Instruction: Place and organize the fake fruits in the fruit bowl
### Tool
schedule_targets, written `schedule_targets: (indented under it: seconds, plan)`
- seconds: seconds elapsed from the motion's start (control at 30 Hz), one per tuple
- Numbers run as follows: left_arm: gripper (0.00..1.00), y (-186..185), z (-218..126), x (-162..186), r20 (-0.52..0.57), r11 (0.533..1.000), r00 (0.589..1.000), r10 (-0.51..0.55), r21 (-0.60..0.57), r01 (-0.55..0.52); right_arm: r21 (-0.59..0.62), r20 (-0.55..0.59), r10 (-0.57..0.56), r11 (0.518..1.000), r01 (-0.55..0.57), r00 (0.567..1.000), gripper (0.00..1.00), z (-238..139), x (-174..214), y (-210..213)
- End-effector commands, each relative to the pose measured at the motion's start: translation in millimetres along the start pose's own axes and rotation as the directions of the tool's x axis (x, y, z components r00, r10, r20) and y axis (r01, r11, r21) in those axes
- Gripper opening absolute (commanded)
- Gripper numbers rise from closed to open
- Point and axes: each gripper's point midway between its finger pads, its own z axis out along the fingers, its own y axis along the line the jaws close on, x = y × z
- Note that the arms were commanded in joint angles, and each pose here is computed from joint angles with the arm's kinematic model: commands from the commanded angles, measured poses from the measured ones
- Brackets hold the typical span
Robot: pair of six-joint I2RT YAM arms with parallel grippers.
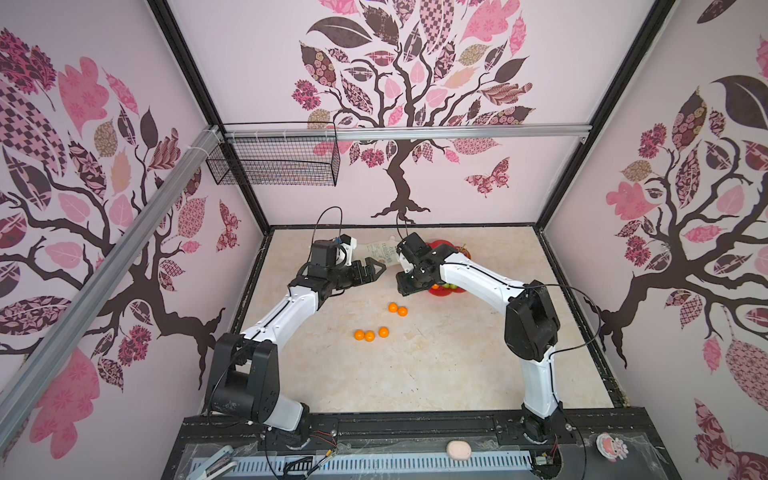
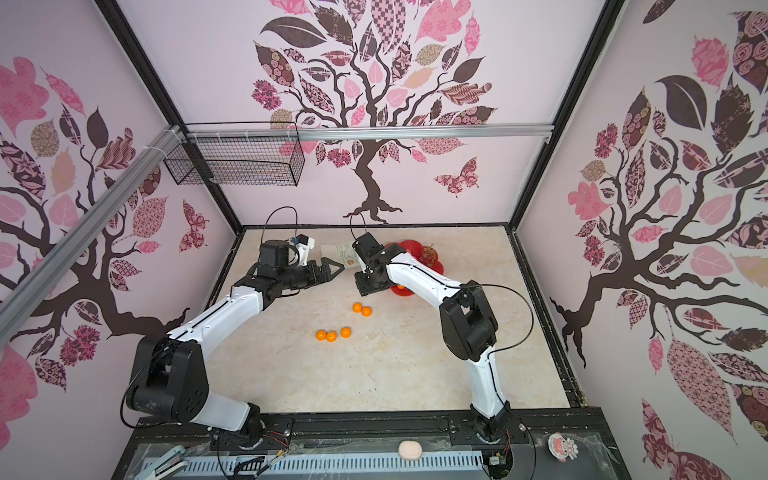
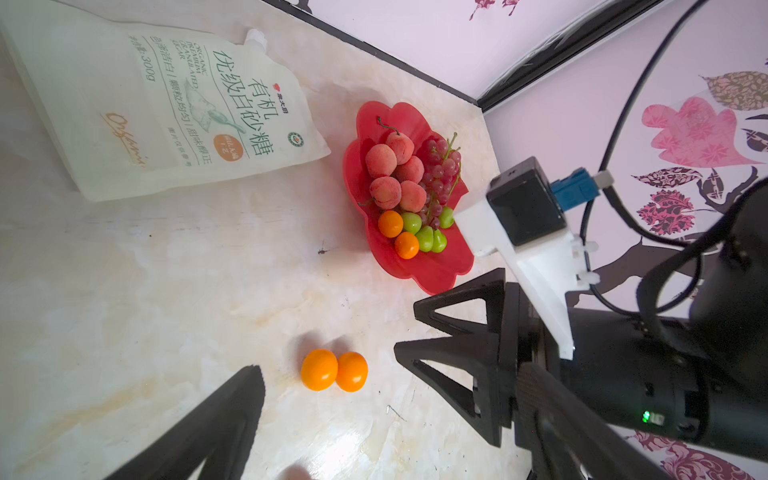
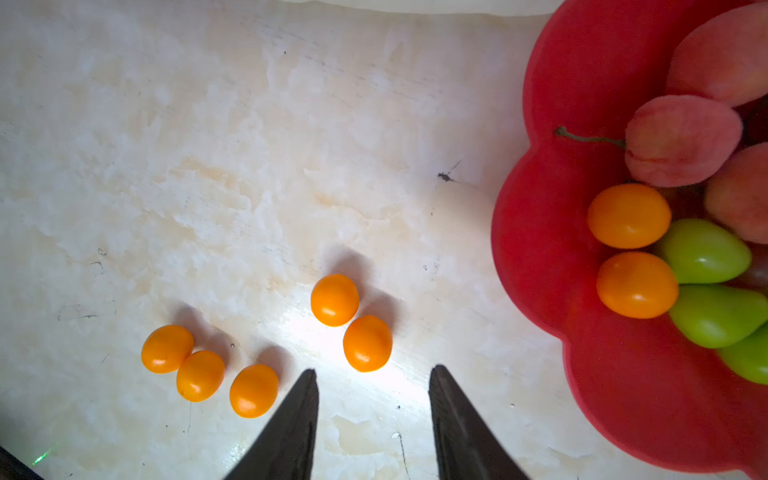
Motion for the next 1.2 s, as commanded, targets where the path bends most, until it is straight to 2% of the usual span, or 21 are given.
schedule_targets:
  seconds: [0.0, 0.3, 0.53, 1.17]
  plan:
    - [0.98, -6.2, -7.2, 11.4, -0.031, 1.000, 0.999, -0.009, 0.026, 0.010, 0.019, -0.095, -0.023, 1.000, 0.025, 0.995, 0.47, 22.2, 19.6, 0.4]
    - [0.98, 19.0, -33.1, 44.5, -0.070, 0.995, 0.995, -0.074, -0.077, 0.069, 0.005, -0.177, -0.053, 0.998, 0.055, 0.983, 0.49, 44.9, 45.9, 13.4]
    - [0.99, 23.4, -40.9, 68.7, -0.075, 0.994, 0.993, -0.088, -0.071, 0.082, 0.005, -0.205, -0.052, 0.999, 0.054, 0.977, 0.49, 54.7, 55.5, 12.3]
    - [0.98, 23.9, -34.6, 68.6, -0.084, 0.996, 0.994, -0.075, -0.049, 0.071, 0.062, -0.260, -0.031, 0.997, 0.049, 0.965, 0.49, 77.0, 64.9, 1.8]
